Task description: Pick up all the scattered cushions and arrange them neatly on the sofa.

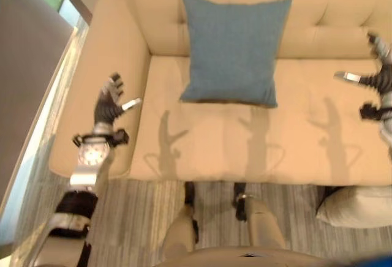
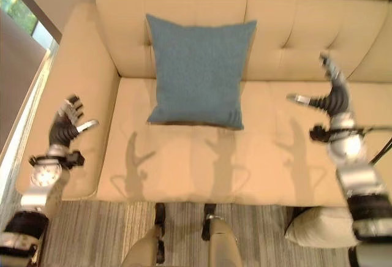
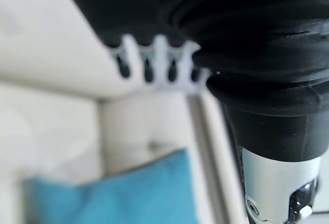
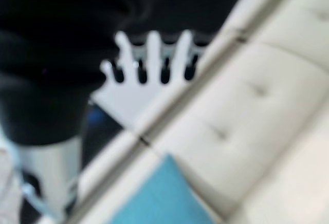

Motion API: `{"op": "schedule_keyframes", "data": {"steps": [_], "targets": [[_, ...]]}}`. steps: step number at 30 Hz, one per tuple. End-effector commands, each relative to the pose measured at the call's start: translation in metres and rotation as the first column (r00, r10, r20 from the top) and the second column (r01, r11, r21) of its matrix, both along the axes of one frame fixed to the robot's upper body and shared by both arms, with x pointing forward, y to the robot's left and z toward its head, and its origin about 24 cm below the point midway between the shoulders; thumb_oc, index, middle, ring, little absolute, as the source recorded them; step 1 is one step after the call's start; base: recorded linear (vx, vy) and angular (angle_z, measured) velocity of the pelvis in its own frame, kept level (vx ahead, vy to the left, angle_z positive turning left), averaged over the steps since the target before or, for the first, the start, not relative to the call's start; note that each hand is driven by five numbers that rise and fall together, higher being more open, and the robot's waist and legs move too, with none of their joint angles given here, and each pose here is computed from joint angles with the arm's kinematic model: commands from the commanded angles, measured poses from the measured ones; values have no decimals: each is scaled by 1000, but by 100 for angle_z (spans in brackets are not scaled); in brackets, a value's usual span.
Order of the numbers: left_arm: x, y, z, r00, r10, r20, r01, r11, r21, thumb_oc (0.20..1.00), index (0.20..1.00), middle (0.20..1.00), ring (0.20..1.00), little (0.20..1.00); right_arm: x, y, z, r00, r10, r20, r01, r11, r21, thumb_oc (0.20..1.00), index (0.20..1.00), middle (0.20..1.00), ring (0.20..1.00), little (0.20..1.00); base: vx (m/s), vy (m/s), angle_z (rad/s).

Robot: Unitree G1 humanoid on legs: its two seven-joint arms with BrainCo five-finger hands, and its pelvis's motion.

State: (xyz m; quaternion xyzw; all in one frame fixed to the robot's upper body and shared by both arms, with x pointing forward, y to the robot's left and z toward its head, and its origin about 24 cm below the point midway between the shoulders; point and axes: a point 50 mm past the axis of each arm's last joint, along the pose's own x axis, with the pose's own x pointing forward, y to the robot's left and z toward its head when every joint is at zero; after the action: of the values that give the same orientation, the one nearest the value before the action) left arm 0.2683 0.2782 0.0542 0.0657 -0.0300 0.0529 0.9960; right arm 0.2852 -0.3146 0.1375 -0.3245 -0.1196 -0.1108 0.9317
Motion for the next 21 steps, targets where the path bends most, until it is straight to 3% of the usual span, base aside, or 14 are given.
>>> {"op": "schedule_keyframes", "data": {"steps": [1,4,7,8,9,10,12,13,14,16,17,18,20,21], "targets": [[-8,2,-10,998,-49,-43,52,997,63,1000,1000,1000,1000,1000,-6,6,-16,998,50,-41,-50,999,-6,1000,1000,1000,1000,1000,0,0,0],[-23,-2,-39,985,-58,-163,73,994,84,1000,1000,1000,1000,1000,-18,5,-54,983,28,-184,-31,999,-13,1000,1000,1000,1000,1000,-4,24,-1],[-58,-8,-93,918,-47,-394,91,991,94,1000,1000,1000,1000,1000,-50,12,-131,877,15,-481,-25,1000,-13,1000,1000,1000,1000,1000,-4,10,0],[-58,-8,-93,918,-47,-395,91,991,94,1000,1000,1000,1000,1000,-50,12,-132,877,16,-481,-25,1000,-14,1000,1000,1000,1000,1000,-28,27,-4],[-78,-14,-123,849,-40,-526,116,987,112,1000,1000,1000,1000,1000,-69,20,-168,790,19,-613,-33,999,-11,1000,1000,1000,1000,1000,-15,11,-8],[-77,-14,-123,850,-39,-526,115,987,113,1000,1000,1000,1000,1000,-69,21,-168,790,20,-612,-34,999,-12,1000,1000,1000,1000,1000,-34,16,-7],[-99,-20,-149,762,-24,-647,147,980,137,1000,1000,1000,1000,1000,-92,32,-202,678,29,-735,-59,998,-16,1000,1000,1000,1000,1000,-32,14,-4],[-116,-23,-168,682,1,-731,165,974,156,1000,1000,1000,1000,1000,-113,39,-225,583,29,-812,-55,998,-4,1000,1000,1000,1000,1000,-23,17,-7],[-116,-23,-168,683,2,-731,165,974,157,1000,1000,1000,1000,1000,-112,39,-225,583,29,-812,-56,998,-4,1000,1000,1000,1000,1000,-33,21,-10],[-142,-29,-188,563,3,-826,238,957,166,1000,1000,1000,1000,1000,-149,45,-256,429,12,-903,5,1000,16,1000,1000,1000,1000,1000,-21,9,-17],[-142,-29,-188,563,4,-826,238,957,166,1000,1000,1000,1000,1000,-149,45,-256,429,12,-903,5,1000,16,1000,1000,1000,1000,1000,-16,10,-17],[-153,-30,-195,514,20,-858,249,953,171,1000,1000,1000,1000,1000,-168,48,-268,359,7,-933,46,999,25,1000,1000,1000,1000,1000,-9,7,-10],[-158,-30,-197,494,25,-869,250,953,169,1000,1000,1000,1000,1000,-177,50,-273,331,10,-944,74,997,36,1000,1000,1000,1000,1000,-15,0,-13],[-163,-33,-200,473,23,-881,258,952,163,1000,1000,1000,1000,1000,-194,51,-280,268,4,-964,125,991,39,1000,1000,1000,1000,1000,-19,-6,-23]]}}
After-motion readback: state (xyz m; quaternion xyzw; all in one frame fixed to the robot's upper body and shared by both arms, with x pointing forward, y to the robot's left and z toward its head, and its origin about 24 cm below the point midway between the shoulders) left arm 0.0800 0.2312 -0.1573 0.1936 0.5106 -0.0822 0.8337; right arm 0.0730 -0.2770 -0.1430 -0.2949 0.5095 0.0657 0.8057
